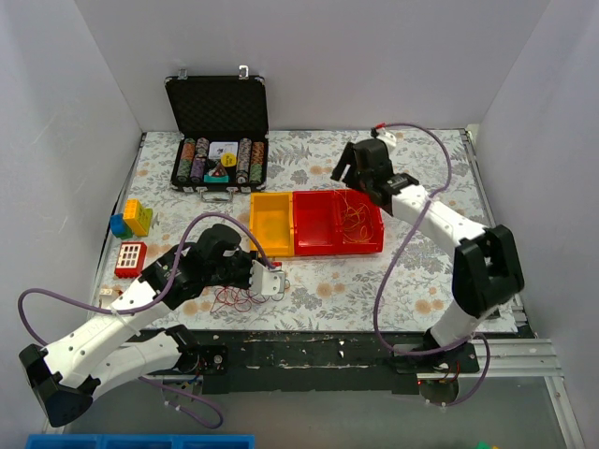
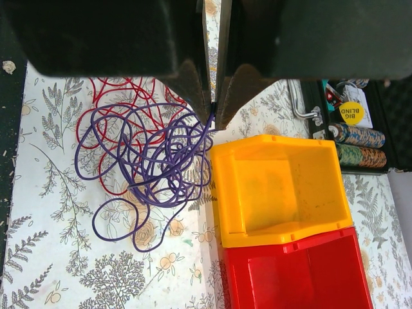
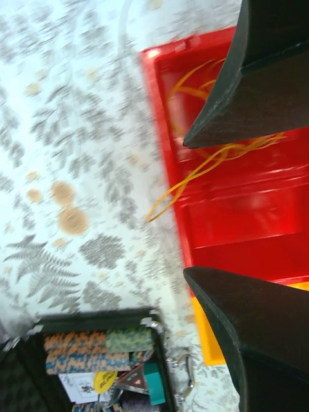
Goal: Untangle the cables
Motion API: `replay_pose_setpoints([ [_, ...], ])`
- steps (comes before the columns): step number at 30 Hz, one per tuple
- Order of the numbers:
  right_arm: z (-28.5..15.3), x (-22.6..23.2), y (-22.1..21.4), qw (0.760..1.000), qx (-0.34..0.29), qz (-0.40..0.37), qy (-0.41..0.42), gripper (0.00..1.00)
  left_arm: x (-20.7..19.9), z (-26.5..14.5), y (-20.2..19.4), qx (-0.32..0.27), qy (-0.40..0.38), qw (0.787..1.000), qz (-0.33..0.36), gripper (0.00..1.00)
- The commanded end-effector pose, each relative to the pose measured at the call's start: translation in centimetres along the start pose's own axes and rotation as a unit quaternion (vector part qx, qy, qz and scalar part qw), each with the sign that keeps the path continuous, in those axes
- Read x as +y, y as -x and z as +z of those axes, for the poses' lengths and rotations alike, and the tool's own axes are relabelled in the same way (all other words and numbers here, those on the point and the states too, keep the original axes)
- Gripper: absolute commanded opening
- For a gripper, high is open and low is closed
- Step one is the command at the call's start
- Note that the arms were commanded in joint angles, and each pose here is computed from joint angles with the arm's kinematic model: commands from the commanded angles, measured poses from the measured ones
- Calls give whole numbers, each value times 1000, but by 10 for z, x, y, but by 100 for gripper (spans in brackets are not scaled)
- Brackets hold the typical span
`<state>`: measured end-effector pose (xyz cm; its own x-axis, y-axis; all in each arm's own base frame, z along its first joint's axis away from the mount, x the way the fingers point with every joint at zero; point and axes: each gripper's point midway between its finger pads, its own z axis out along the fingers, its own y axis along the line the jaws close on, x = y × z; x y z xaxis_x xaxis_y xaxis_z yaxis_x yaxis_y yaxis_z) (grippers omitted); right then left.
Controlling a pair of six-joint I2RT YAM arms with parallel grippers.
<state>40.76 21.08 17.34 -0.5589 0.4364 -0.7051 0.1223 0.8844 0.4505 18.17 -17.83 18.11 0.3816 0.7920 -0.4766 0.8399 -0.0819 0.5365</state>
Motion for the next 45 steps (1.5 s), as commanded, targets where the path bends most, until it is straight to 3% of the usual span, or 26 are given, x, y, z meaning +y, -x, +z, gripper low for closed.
replay_pose_setpoints([
  [1, 37, 37, 30, 996, -20, -82, 26, 84, 13, -9, 9, -14, 20, 1000, 4, 5],
  [10, 82, 42, 22, 990, -8, -141, 25, 84, 10, -7, 3, -2, 17, 1000, 8, 5],
  [15, 94, 39, 3, 989, 22, -144, 30, 76, 9, -4, 2, -1, 16, 1000, 8, 4],
  [18, 94, 34, -2, 990, 29, -135, 27, 59, 9, -3, 3, -3, 16, 1000, 10, 4],
  [22, 85, 28, 1, 992, 15, -125, 20, 23, 9, -2, 3, -3, 16, 1000, 11, 4],
  [28, 59, 12, 11, 993, -11, -121, -2, 2, 11, -5, 3, -4, 21, 1000, 11, 5],
  [37, 11, -21, -1, 993, -28, -114, -5, 1, 14, -6, 6, -8, 22, 1000, 14, 5],
  [45, 20, -53, -55, 995, 34, -94, -23, 1, 18, -10, 12, -15, 26, 999, 11, 5],
])
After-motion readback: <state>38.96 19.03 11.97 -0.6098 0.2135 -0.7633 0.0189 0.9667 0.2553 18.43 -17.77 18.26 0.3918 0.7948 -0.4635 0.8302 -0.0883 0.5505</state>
